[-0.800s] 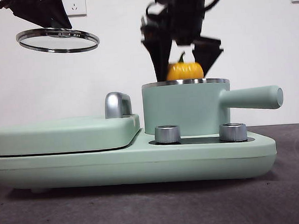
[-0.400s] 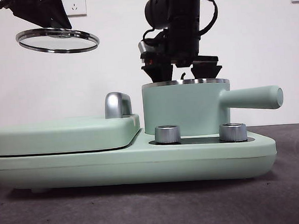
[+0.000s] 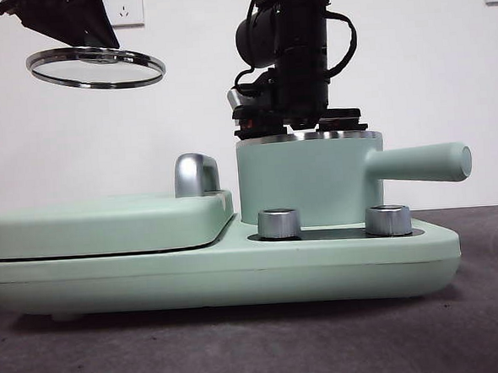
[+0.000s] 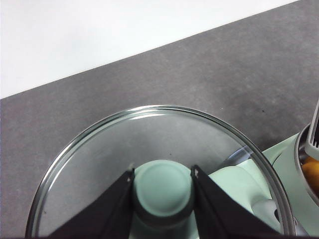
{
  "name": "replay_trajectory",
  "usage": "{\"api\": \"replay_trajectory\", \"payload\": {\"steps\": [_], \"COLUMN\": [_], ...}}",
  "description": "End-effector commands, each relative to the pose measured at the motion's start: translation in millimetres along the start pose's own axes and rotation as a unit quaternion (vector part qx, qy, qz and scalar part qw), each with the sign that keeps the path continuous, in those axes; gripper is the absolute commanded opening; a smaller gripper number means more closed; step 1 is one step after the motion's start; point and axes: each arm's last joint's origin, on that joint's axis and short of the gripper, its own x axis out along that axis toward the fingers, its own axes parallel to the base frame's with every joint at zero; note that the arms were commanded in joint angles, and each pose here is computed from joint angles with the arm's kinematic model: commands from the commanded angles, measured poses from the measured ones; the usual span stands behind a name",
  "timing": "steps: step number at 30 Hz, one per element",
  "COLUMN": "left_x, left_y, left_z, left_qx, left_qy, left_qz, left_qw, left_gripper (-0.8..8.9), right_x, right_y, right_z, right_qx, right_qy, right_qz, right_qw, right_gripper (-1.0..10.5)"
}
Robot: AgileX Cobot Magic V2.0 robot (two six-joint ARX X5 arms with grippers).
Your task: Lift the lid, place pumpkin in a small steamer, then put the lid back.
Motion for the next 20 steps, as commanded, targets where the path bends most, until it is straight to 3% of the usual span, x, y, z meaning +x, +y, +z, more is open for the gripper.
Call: {"api": "replay_trajectory", "payload": {"steps": [1,16,20], "left_x": [-9.3,-9.3,-9.3], "left_y": [-0.6,-0.6,-0.6], "left_z": [12.4,12.5,12.5], "left_qx": [0.000,-0.003,-0.003], "left_qy": [-0.032,-0.033,-0.033], "left_qz": [0.003,0.003,0.003], "left_qw": [0.999,0.999,0.999], "left_gripper": [0.81,0.81,0.81], "right_x": [2.3,8.4,8.4], "right_y": [1.1,-0.3,-0.3], "right_z": [-2.1,-1.1,-1.1], "right_qx": [-0.005,-0.003,-0.003], "right_qy": [0.031,0.039,0.038], "right_qz": [-0.002,0.005,0.005], "right_qw": [1.000,0.999,0.999], "right_gripper": [3.2,3.3,4.4]}}
